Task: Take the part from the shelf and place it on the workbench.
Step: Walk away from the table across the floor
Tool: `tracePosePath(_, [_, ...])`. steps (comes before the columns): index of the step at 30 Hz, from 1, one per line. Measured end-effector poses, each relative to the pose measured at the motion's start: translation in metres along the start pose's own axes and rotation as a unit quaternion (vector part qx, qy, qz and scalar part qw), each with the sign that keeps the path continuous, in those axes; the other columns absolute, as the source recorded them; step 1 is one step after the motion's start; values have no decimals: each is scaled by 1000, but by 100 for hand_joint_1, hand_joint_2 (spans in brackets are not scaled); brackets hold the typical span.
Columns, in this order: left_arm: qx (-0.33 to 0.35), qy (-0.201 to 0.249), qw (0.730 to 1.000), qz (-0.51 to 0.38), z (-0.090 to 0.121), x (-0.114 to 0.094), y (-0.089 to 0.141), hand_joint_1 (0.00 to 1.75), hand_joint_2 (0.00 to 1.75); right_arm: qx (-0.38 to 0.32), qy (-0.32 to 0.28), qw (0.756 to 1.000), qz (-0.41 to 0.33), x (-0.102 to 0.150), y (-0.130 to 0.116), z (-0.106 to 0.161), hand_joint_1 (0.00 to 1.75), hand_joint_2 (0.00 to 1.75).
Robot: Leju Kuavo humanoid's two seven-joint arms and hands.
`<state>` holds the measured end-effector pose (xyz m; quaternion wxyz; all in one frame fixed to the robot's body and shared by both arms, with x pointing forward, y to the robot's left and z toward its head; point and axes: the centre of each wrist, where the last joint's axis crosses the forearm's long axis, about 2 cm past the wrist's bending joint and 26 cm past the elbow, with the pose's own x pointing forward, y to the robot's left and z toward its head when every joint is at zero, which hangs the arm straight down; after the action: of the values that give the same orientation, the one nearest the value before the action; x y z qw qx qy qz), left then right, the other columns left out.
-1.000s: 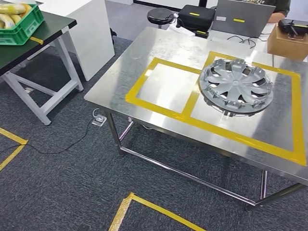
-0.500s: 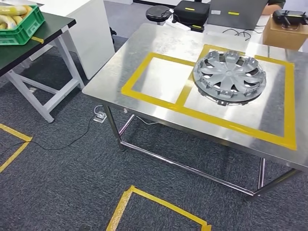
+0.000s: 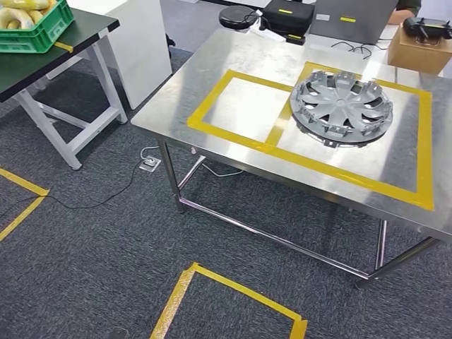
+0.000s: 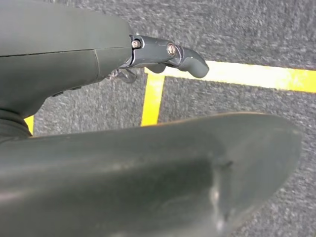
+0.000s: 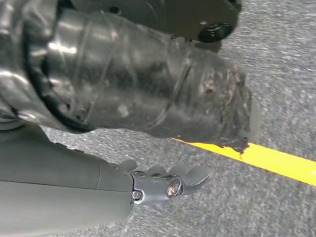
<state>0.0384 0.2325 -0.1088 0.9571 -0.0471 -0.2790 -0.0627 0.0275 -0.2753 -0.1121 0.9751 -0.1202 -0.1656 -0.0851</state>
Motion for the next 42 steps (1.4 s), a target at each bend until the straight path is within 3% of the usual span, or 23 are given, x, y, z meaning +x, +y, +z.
tracePosePath(14, [29,2,998,60,0,4,-24,0,0,3,-29,998,63,2,20,6,0,0])
tracePosePath(25, [23,2,998,53,0,4,-26,0,0,38,-48,990,124,3,44,13,0,0])
tracePosePath(42, [20,13,998,63,1,2,-28,0,0,61,-63,985,150,3,48,15,0,0])
